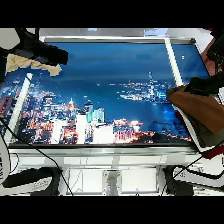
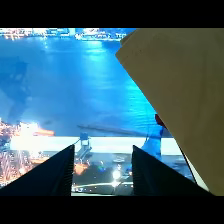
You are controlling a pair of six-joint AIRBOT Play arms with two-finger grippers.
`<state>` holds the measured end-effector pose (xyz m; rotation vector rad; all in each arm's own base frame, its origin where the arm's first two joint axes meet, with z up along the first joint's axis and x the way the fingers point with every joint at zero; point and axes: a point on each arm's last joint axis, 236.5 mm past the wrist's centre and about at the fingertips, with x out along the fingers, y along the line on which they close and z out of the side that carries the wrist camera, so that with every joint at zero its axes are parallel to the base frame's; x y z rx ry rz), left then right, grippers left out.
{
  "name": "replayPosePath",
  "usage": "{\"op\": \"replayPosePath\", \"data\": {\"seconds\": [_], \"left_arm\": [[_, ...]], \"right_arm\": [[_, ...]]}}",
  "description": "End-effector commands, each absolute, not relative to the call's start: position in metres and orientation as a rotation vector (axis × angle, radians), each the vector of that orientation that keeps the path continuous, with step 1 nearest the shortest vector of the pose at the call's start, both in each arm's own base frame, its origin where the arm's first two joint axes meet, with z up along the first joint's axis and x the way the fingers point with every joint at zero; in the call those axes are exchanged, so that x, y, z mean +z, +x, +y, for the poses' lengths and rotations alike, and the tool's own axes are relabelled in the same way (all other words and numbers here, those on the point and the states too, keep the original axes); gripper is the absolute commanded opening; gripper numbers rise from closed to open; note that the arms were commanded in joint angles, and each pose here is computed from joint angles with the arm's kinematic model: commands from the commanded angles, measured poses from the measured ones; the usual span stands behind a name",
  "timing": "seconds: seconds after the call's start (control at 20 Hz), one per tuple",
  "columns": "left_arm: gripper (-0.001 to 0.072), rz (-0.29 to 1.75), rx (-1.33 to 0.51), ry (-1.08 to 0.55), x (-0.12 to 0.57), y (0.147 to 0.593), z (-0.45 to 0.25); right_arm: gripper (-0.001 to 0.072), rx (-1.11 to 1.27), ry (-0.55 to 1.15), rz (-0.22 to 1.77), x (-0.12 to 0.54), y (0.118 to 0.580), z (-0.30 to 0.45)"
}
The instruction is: Fold the shirts.
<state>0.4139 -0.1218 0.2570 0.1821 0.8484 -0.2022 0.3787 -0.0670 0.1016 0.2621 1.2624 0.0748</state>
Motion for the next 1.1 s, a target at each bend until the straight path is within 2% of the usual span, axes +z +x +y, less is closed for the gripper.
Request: {"op": "replayPosePath", "data": {"seconds": [0.0,0.45,0.6,0.8,0.9,0.95,1.0,1.05], "left_arm": [[0.0016,0.848,-0.202,0.182,0.257,0.414,-0.122],[0.0016,0.841,-0.203,0.184,0.258,0.415,-0.122],[0.0017,0.738,-0.215,0.181,0.275,0.432,-0.128],[0.0026,0.453,-0.062,0.436,0.331,0.478,-0.087],[0.0026,0.362,0.025,0.432,0.347,0.501,-0.064],[0.0026,0.376,0.067,0.368,0.339,0.510,-0.048],[0.0058,0.417,0.120,0.279,0.321,0.521,-0.028],[0.0221,0.458,0.169,0.183,0.300,0.533,-0.008]], "right_arm": [[0.0413,0.076,0.262,1.261,0.102,0.379,-0.066],[0.0413,0.076,0.262,1.261,0.102,0.379,-0.066],[0.0413,0.075,0.261,1.262,0.102,0.379,-0.067],[0.0413,0.075,0.261,1.261,0.102,0.379,-0.067],[0.0413,0.059,0.255,1.208,0.105,0.391,-0.071],[0.0413,0.046,0.250,1.171,0.108,0.399,-0.075],[0.0413,0.038,0.247,1.144,0.110,0.405,-0.077],[0.0413,0.031,0.244,1.124,0.112,0.409,-0.079]]}}
